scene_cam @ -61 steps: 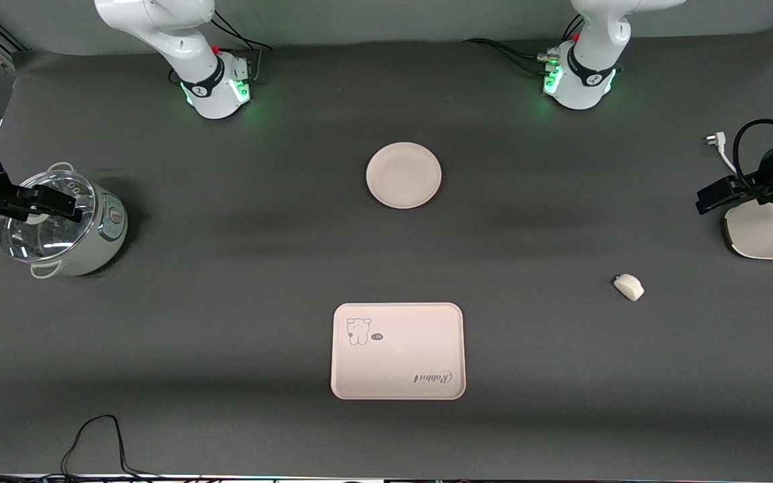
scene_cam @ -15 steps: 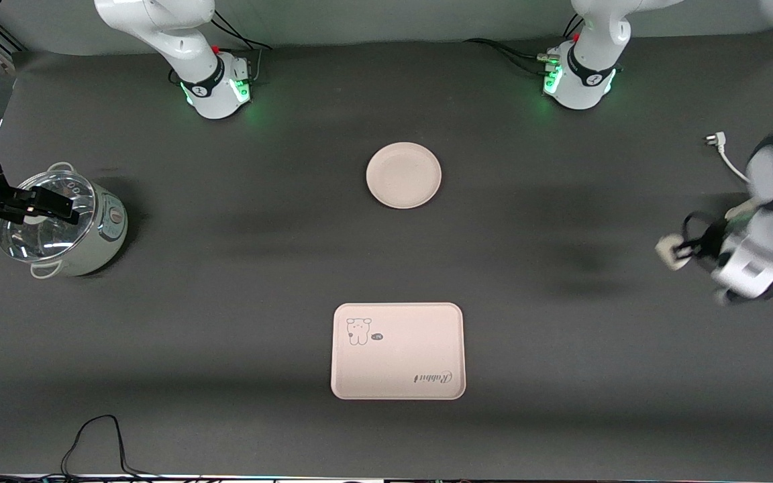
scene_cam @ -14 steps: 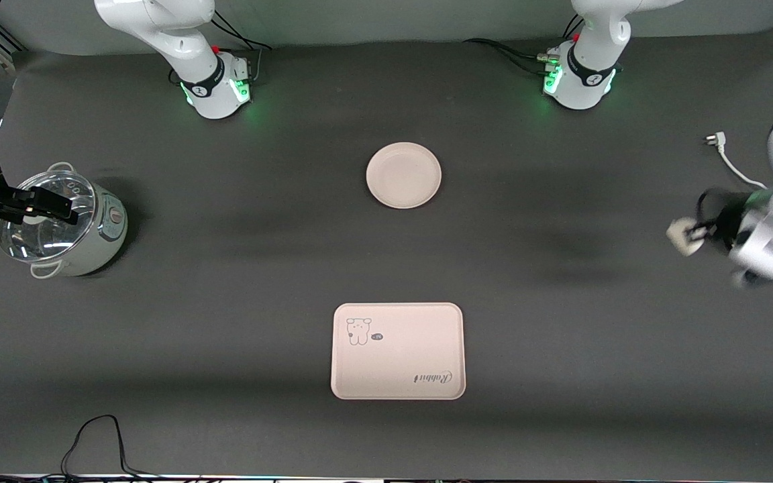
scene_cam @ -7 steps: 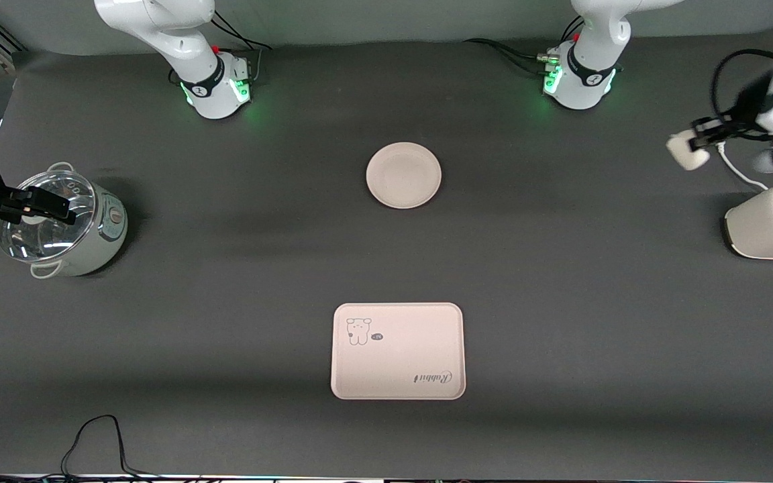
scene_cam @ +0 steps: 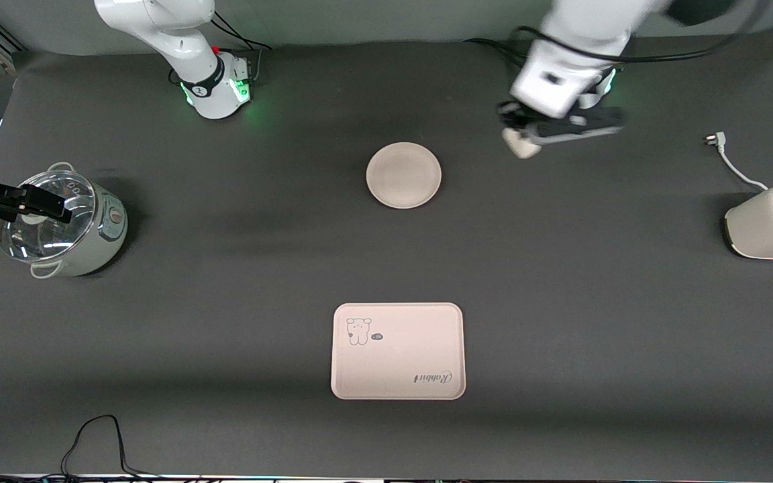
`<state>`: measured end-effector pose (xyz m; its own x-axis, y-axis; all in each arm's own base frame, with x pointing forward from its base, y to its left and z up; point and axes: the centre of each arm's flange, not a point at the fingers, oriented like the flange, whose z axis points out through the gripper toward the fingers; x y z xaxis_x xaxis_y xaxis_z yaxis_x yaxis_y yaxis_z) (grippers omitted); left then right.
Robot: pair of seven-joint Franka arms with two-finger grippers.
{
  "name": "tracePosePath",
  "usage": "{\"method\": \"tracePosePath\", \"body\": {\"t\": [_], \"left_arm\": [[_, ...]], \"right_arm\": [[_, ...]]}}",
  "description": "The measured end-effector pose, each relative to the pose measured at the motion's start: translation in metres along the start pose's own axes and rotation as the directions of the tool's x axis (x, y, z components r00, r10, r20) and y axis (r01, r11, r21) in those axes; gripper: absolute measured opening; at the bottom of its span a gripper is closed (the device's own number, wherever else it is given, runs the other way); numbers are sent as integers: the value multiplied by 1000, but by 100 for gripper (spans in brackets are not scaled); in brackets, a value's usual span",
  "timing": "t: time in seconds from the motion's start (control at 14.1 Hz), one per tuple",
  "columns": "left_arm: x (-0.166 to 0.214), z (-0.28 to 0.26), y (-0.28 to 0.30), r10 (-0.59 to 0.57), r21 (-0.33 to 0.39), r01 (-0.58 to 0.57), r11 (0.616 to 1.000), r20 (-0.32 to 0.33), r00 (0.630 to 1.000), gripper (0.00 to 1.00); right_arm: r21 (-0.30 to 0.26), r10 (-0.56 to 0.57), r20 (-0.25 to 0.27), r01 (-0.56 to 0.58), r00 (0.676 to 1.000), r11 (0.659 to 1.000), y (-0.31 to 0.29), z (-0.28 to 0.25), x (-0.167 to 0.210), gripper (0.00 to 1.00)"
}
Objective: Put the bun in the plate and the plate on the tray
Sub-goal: 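Lift the bun and carry it over the white plate, then lower the bun onto the plate and open the left gripper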
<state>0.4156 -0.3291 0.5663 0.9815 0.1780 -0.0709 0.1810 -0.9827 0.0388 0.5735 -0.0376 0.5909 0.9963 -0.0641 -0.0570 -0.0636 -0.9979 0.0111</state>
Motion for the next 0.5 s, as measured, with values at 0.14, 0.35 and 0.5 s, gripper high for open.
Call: {"method": "tracePosePath", "body": {"t": [0.14,0.35,0.5], "left_arm": [[-16,44,35,1,-20,-1,1000,10,1000,7],[-28,132,62,-26,-54,27,998,32,999,7],[-42,193,74,-59,-57,61,997,37,998,7]], "right_arm": [[0,-1,1,1,1000,1000,0,0,0,100],[0,-2,1,2,1000,1000,-1,0,0,100],[0,-2,2,2,1000,1000,-1,0,0,100]]}}
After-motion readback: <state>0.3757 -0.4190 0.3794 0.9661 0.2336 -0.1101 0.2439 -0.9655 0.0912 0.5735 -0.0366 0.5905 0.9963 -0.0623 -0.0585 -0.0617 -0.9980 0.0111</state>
